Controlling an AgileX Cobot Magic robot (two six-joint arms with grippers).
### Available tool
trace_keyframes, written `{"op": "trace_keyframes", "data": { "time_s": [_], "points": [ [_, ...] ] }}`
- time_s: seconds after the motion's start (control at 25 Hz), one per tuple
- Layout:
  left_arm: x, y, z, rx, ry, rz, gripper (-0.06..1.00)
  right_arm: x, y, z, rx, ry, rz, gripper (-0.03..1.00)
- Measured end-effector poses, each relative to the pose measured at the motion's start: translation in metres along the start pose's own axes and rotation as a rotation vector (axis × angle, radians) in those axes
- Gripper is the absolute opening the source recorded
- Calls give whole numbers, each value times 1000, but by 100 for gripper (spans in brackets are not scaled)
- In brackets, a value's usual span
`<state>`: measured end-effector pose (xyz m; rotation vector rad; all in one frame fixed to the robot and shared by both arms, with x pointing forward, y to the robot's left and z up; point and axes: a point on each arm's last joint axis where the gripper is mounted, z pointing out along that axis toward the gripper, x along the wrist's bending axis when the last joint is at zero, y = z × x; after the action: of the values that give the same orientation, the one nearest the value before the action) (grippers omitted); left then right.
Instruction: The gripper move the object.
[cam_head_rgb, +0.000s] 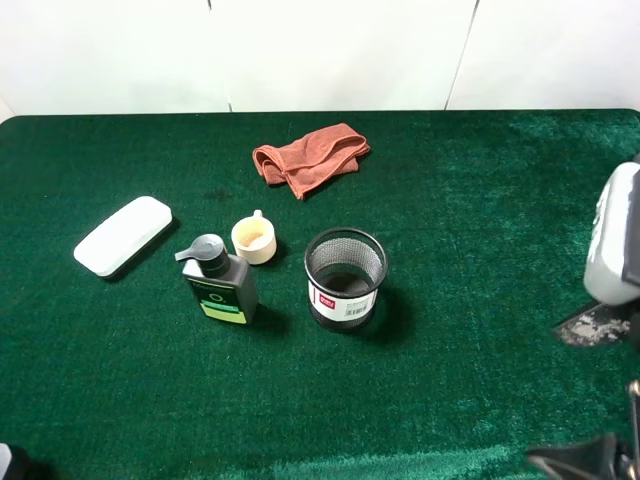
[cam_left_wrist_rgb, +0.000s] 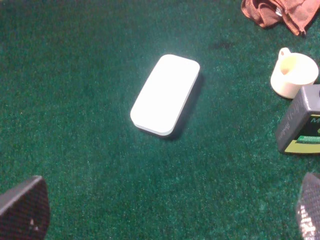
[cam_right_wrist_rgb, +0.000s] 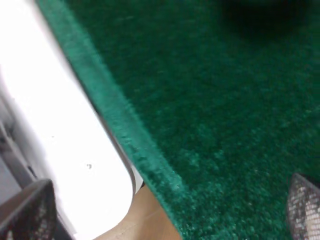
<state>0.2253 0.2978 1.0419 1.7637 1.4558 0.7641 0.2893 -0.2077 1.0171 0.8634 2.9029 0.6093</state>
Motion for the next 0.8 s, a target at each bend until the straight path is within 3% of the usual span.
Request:
{"op": "trace_keyframes", "data": {
  "time_s": [0.24,0.6,0.8],
  "points": [
    [0,0,0,0,0,0,99,-19,-5,-10,-77,-86,172,69],
    [0,0,0,0,0,0,99,-42,-33,-42,-293,-340,538,69],
    [0,0,0,0,0,0,99,-42,-46,-54,-386,-454,660,69]
  ]
}}
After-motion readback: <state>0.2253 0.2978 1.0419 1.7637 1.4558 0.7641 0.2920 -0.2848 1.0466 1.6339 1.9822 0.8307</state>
